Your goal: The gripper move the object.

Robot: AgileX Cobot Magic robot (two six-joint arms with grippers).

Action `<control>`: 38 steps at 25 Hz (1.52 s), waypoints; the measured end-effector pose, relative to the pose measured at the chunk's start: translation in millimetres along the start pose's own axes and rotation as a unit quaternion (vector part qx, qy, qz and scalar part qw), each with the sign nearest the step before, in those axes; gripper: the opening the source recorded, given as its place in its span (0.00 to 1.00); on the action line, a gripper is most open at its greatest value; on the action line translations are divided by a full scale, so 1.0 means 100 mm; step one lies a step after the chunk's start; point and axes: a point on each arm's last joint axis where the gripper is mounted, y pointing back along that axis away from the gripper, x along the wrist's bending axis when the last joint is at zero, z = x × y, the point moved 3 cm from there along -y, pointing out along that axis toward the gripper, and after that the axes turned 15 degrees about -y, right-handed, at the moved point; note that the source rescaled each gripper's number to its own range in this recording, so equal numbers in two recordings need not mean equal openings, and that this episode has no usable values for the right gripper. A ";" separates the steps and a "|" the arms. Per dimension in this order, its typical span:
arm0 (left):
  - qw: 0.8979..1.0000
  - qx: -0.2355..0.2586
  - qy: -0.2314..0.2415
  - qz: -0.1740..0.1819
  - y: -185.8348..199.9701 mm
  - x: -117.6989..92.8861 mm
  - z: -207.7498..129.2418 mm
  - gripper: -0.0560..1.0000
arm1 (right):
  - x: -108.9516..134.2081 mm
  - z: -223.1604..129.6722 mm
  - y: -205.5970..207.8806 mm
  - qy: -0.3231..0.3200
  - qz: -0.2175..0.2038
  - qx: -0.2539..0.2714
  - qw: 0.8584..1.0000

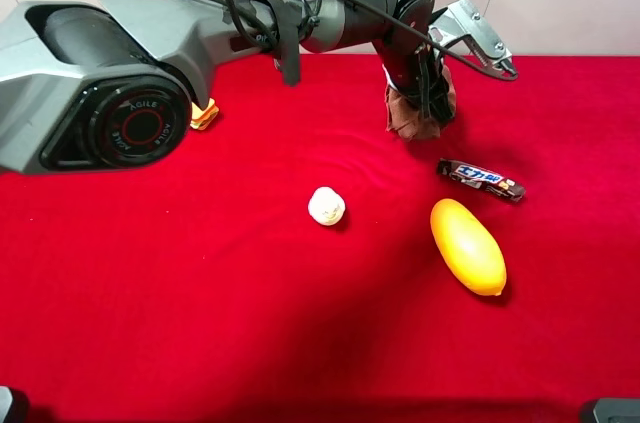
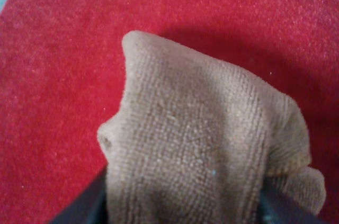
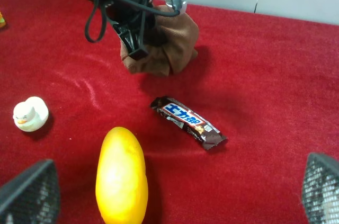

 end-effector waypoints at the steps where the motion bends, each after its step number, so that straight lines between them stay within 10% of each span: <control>1: 1.000 -0.001 0.000 0.001 0.00 0.00 0.00 0.41 | 0.00 0.00 0.00 0.000 0.000 0.000 1.000; 11: 1.000 -0.003 0.000 0.001 0.00 0.00 0.01 0.96 | 0.00 0.00 0.00 0.000 0.000 0.001 1.000; 38: 1.000 0.014 0.001 -0.006 0.12 0.03 0.01 1.00 | 0.00 0.00 0.00 0.000 0.000 0.000 1.000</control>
